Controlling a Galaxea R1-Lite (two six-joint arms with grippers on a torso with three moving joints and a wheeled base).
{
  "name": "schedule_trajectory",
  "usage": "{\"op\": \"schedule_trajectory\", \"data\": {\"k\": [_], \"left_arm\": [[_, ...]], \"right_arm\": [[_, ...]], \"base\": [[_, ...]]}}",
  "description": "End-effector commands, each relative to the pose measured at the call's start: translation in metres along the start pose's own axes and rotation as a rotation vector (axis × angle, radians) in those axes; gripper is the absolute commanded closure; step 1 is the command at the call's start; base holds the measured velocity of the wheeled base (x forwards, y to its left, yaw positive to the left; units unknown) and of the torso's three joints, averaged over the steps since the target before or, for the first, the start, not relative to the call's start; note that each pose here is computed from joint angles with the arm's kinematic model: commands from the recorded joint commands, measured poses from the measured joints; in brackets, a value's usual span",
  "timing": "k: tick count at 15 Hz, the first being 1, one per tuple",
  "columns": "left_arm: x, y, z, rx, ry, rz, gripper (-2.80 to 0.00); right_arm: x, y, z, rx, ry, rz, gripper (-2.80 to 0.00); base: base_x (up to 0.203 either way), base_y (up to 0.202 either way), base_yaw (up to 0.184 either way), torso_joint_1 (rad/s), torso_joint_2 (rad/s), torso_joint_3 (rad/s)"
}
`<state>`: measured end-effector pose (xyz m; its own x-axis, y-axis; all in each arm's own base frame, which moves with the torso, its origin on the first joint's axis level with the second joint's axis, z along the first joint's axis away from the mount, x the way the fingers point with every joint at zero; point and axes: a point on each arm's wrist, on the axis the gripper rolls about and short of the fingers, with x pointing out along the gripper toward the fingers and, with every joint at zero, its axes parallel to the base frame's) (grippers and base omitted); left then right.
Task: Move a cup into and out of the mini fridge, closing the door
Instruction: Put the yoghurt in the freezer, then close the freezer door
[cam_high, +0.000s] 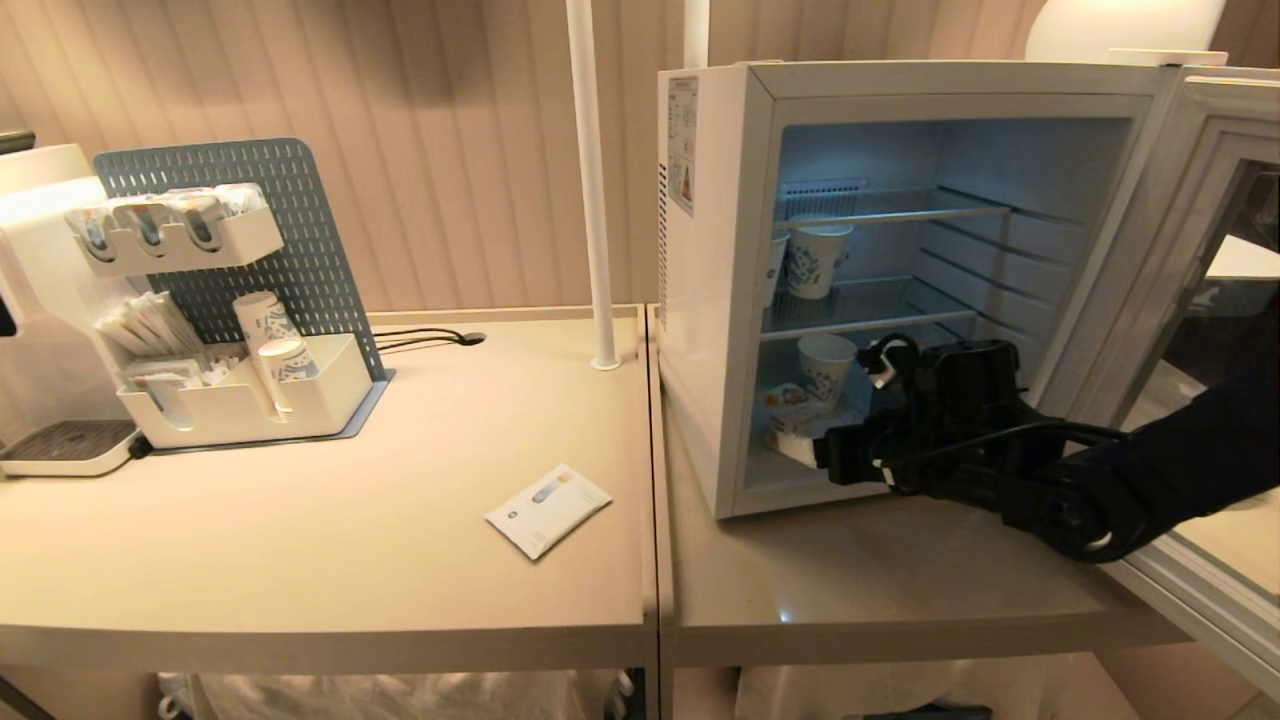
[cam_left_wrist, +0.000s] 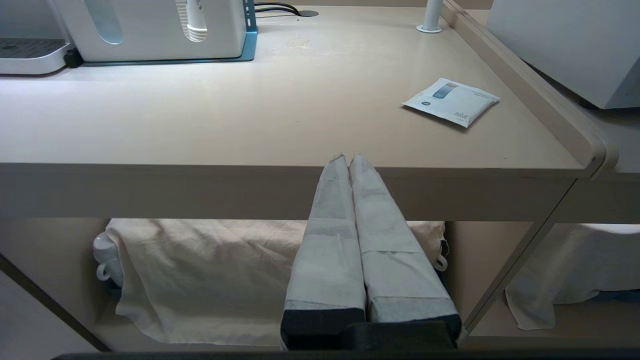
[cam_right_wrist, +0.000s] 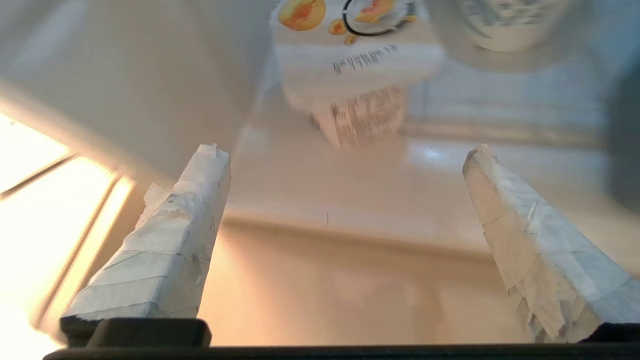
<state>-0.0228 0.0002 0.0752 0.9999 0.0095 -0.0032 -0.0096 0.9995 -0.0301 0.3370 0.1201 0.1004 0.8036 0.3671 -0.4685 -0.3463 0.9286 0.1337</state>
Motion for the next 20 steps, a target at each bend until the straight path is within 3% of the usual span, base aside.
{"op": "schedule_trajectory", "data": {"k": [1, 5, 6, 9, 12, 17, 19, 20], "left_arm": [[0.0, 0.0, 0.0, -0.001, 0.003, 0.001, 0.0], [0.0, 0.0, 0.0, -0.001, 0.003, 0.001, 0.0], [0.0, 0.0, 0.0, -0.002, 0.003, 0.001, 0.0], [0.0, 0.0, 0.0, -0.001, 0.003, 0.0, 0.0], [0.0, 0.0, 0.0, -0.001, 0.003, 0.001, 0.0], [0.0, 0.0, 0.0, -0.001, 0.003, 0.001, 0.0], [0.0, 0.0, 0.0, -0.001, 0.003, 0.0, 0.0], [0.0, 0.0, 0.0, -0.001, 0.003, 0.001, 0.0]], "right_arm": [[-0.048, 0.004, 0.013, -0.004, -0.088, 0.006, -2.8], [-0.137, 0.011, 0.011, -0.016, -0.217, 0.001, -2.8], [-0.16, 0.011, 0.005, -0.014, -0.243, -0.034, 0.0], [-0.212, 0.01, -0.014, 0.012, -0.291, -0.243, 0.0], [-0.267, 0.011, -0.032, 0.028, -0.369, -0.351, 0.0], [-0.348, 0.009, -0.082, -0.013, -0.592, -0.395, 0.0], [-0.357, 0.006, -0.111, -0.074, -0.605, -0.436, 0.0], [-0.349, 0.003, -0.125, -0.097, -0.569, -0.458, 0.0]], "base": [[0.0, 0.0, 0.0, 0.0, 0.0, 0.0], [0.0, 0.0, 0.0, 0.0, 0.0, 0.0], [0.0, 0.0, 0.0, 0.0, 0.0, 0.0], [0.0, 0.0, 0.0, 0.0, 0.0, 0.0], [0.0, 0.0, 0.0, 0.0, 0.0, 0.0], [0.0, 0.0, 0.0, 0.0, 0.0, 0.0], [0.0, 0.0, 0.0, 0.0, 0.0, 0.0], [0.0, 0.0, 0.0, 0.0, 0.0, 0.0]]}}
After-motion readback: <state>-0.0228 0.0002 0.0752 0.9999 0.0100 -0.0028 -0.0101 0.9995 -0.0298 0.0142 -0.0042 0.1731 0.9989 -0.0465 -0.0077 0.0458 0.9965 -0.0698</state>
